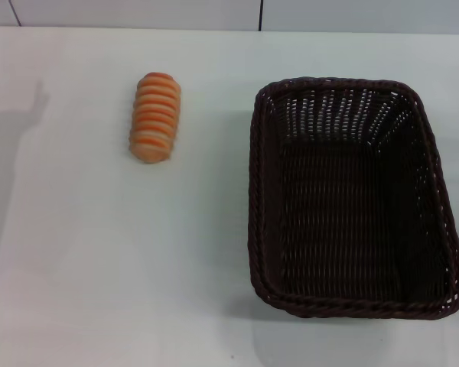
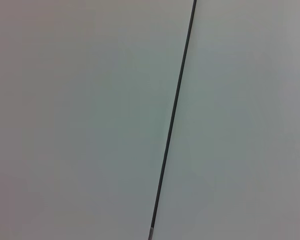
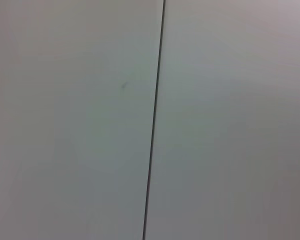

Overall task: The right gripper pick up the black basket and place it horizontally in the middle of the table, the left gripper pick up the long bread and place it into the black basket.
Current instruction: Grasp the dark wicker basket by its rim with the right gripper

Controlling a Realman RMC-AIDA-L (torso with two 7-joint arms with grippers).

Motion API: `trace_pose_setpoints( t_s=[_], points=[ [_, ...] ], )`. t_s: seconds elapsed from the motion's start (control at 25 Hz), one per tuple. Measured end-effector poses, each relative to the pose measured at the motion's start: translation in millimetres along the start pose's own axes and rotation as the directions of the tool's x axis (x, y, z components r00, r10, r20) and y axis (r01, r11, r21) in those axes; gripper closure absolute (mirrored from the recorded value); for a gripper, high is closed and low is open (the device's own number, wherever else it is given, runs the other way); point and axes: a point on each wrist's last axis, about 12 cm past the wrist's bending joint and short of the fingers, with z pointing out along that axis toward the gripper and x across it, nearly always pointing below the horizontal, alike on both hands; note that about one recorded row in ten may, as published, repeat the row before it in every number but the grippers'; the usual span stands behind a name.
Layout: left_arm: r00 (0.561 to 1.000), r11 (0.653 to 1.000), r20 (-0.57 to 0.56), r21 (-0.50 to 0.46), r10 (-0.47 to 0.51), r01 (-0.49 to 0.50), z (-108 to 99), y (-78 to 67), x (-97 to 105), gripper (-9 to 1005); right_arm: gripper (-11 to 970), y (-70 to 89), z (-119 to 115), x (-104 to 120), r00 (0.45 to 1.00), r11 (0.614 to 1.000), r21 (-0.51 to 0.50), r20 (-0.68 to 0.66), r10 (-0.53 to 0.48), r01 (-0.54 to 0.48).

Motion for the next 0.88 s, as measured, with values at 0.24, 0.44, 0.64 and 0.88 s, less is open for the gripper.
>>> trace_pose_setpoints(
  t_s=[0.24, 0.44, 0.64, 0.88],
  points=[
    [1.000, 1.000, -0.001, -0.001, 0.000, 0.000, 0.0, 0.1, 0.1, 135, 249, 0.1, 0.0, 0.2, 1.000, 1.000, -0.001, -0.002, 0.000, 0.000],
    [1.000, 1.000, -0.002, -0.001, 0.000, 0.000, 0.0, 0.1, 0.2, 134, 248, 0.1, 0.0, 0.3, 1.000, 1.000, -0.001, -0.003, 0.003, -0.003],
    [1.000, 1.000, -0.005, 0.002, 0.000, 0.000, -0.1, -0.4, 0.7, 134, 248, 6.1, 1.9, -0.4, 0.999, 0.999, -0.006, -0.020, 0.035, -0.035],
    [1.000, 1.000, -0.008, 0.009, 0.000, 0.000, 0.9, -2.3, 1.1, 135, 249, 29.6, 9.8, -11.7, 0.995, 0.999, -0.027, -0.099, 0.017, -0.020]
  ],
)
